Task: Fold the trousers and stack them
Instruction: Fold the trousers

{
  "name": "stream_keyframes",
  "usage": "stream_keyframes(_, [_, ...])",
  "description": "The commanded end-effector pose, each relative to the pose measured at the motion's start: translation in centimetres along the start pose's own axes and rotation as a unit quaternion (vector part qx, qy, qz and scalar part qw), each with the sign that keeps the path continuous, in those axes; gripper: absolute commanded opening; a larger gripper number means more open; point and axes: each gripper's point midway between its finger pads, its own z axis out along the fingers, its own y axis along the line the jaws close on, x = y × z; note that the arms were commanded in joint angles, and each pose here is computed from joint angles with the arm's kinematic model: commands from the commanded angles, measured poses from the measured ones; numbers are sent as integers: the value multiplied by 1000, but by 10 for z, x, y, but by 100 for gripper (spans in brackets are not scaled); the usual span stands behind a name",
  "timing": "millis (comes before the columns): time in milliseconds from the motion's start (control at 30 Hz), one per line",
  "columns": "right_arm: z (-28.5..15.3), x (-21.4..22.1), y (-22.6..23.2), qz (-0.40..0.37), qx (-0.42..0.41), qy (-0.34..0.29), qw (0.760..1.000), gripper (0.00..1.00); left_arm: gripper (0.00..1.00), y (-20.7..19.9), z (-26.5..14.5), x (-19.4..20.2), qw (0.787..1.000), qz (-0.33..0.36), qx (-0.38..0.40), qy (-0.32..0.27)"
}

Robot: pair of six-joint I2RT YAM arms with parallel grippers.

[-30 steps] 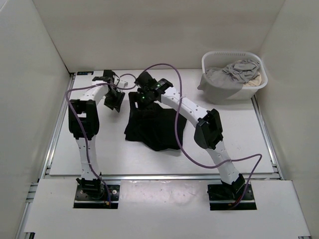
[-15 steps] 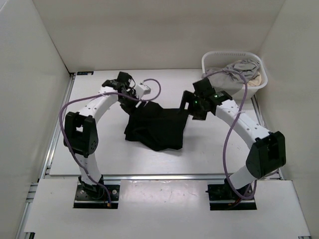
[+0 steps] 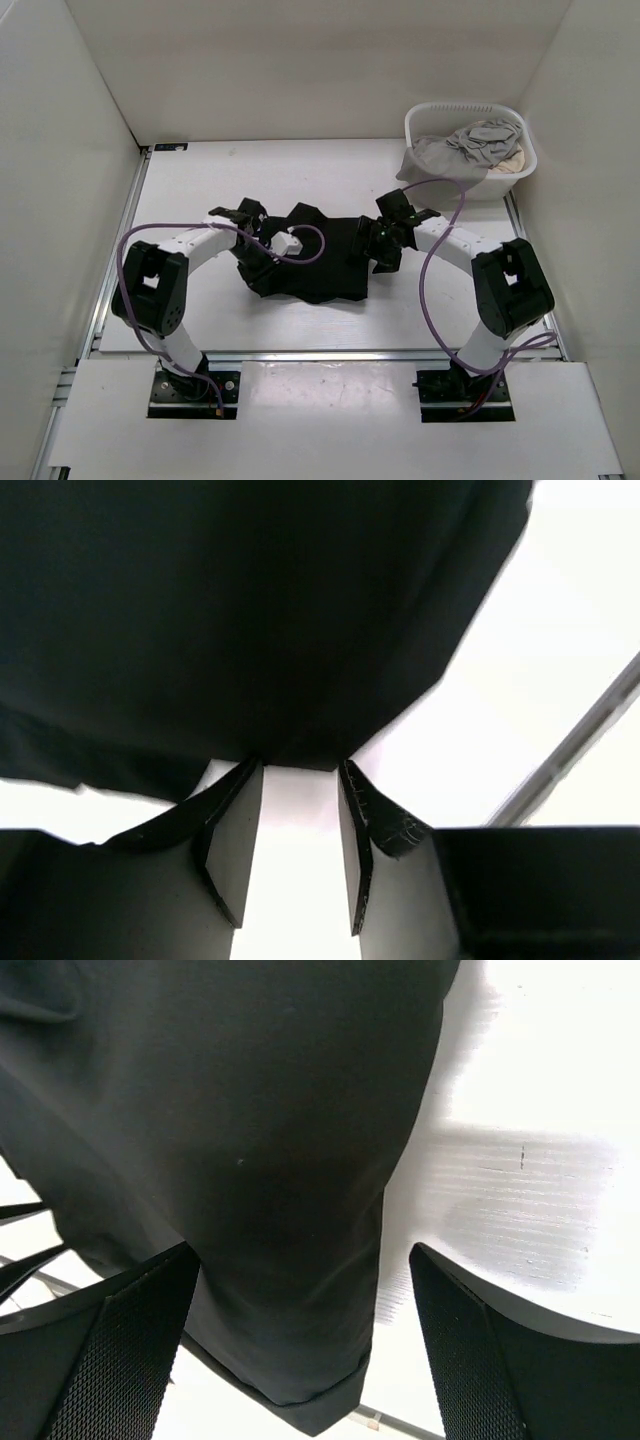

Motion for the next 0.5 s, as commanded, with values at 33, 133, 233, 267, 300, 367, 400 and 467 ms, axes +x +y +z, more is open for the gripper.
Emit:
stream_keyframes(33, [1, -4, 6, -12, -15, -5, 1000, 90, 50, 7, -22, 5, 997, 58, -54, 6])
stream_keyframes(133, [-10, -4, 3, -29, -3, -11, 1000, 90, 56, 11, -43, -20, 994, 83, -62, -17])
stream_keyframes(233, [-26, 0, 8, -59, -14, -21, 998, 90, 63, 18, -67, -60, 993, 75, -53, -80])
stream_keyframes(267, [-33, 6, 11, -73, -19, -23, 997, 90, 68, 32, -83, -90, 988, 76, -65, -116])
stream_keyframes(300, [-33, 12, 9, -82, -19, -20, 996, 90, 69, 43, -89, -108, 985, 70, -70, -141])
stream_keyframes(367, [-39, 21, 14, -101, -30, -24, 994, 90, 69, 65, -89, -145, 983, 53, -65, -165])
stream_keyframes(400, [-36, 32, 10, -104, -33, -12, 994, 91, 70, 73, -86, -155, 982, 49, -61, -169])
stream_keyframes(467, [-36, 40, 10, -93, -48, -6, 994, 91, 71, 96, -70, -177, 983, 34, -54, -174])
